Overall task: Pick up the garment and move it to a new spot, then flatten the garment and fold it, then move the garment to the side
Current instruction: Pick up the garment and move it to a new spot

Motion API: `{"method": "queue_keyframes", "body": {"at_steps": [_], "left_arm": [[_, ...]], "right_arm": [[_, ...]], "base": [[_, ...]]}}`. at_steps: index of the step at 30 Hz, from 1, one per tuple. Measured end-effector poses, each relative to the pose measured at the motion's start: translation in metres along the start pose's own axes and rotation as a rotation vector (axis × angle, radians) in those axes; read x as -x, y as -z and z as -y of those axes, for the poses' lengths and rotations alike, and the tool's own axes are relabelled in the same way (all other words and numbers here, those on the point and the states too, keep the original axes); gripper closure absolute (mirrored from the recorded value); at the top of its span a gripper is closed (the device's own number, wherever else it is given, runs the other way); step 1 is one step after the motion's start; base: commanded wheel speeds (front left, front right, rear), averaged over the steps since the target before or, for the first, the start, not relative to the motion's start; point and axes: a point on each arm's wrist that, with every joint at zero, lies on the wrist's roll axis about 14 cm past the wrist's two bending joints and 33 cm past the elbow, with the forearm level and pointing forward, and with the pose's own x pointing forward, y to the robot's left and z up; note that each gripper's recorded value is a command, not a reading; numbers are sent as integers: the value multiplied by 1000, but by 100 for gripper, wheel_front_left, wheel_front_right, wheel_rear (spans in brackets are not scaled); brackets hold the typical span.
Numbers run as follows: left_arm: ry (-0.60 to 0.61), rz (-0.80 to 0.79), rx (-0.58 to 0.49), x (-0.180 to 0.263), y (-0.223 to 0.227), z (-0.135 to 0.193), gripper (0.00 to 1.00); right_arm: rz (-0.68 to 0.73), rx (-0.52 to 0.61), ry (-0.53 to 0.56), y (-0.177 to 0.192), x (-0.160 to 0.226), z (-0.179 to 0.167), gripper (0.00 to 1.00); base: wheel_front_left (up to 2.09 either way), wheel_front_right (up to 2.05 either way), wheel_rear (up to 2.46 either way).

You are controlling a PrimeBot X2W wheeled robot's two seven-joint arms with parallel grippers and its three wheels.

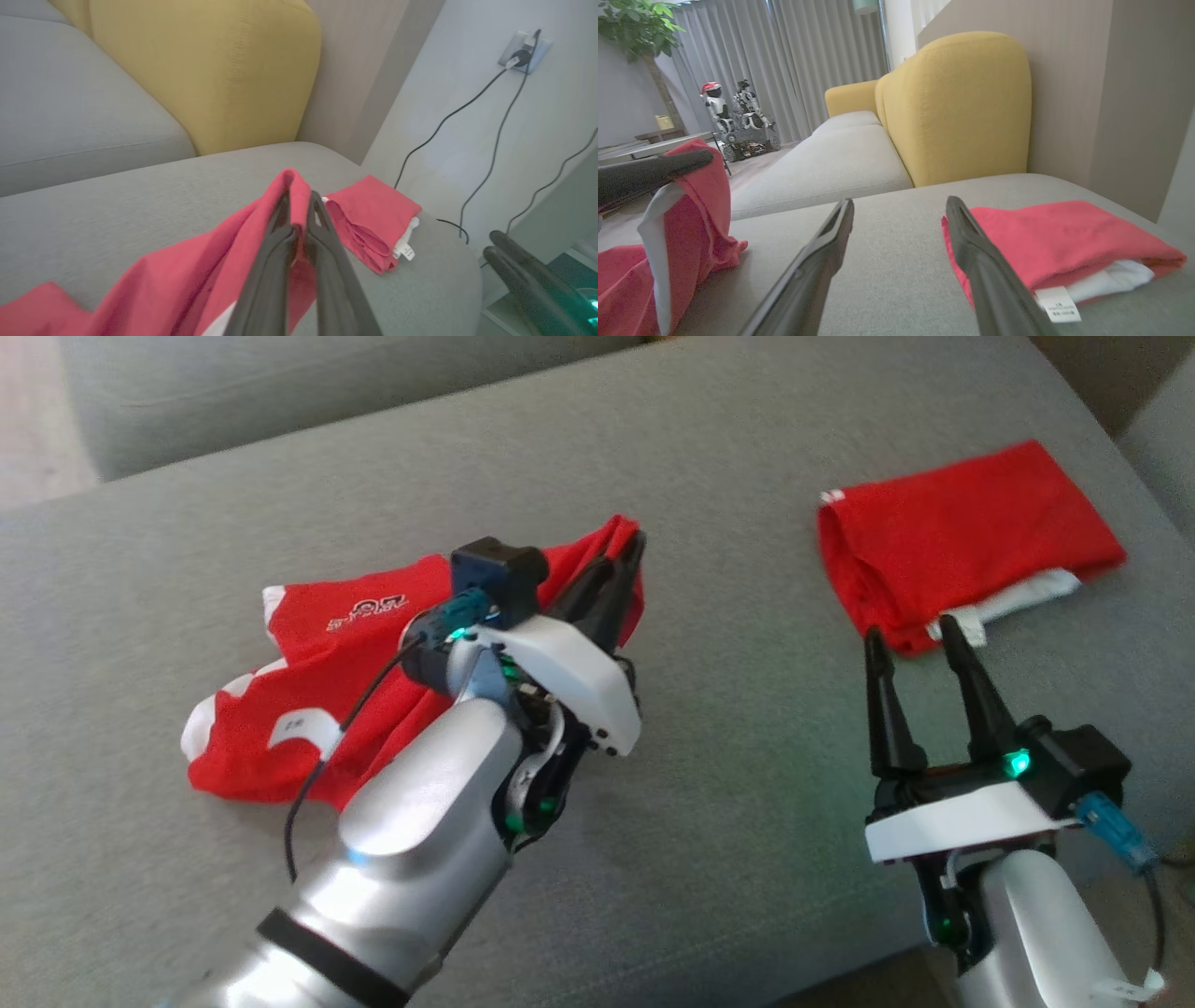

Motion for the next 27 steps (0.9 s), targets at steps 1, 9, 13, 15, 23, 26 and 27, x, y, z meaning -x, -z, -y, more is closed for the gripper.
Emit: {"method": "queue_keyframes", "body": {"at_steps": [1,9,13,15,23,26,27], "left_arm": [[26,-3,17,-8,5,9,100],[104,-90,41,-14,33,31,0],[64,-83,43,-12,31,19,0],[27,-69,40,-11,25,7,0],[-197,100,18,14,-38,-70,0],[-333,165,-7,53,-57,-116,0],[-386,173,-12,71,-57,-132,0]], "right_arm": [[-18,0,15,5,3,5,0],[-34,0,31,9,3,10,0],[-23,-4,8,7,-4,3,0],[-20,-8,-6,7,-7,-2,0],[-11,-10,-76,7,-18,-25,0],[-26,-11,-112,12,-18,-38,0],[-38,-12,-122,17,-17,-41,0]], "base": [[0,0,0],[0,0,0],[0,0,0],[0,0,0],[0,0,0],[0,0,0],[0,0,0]]}}
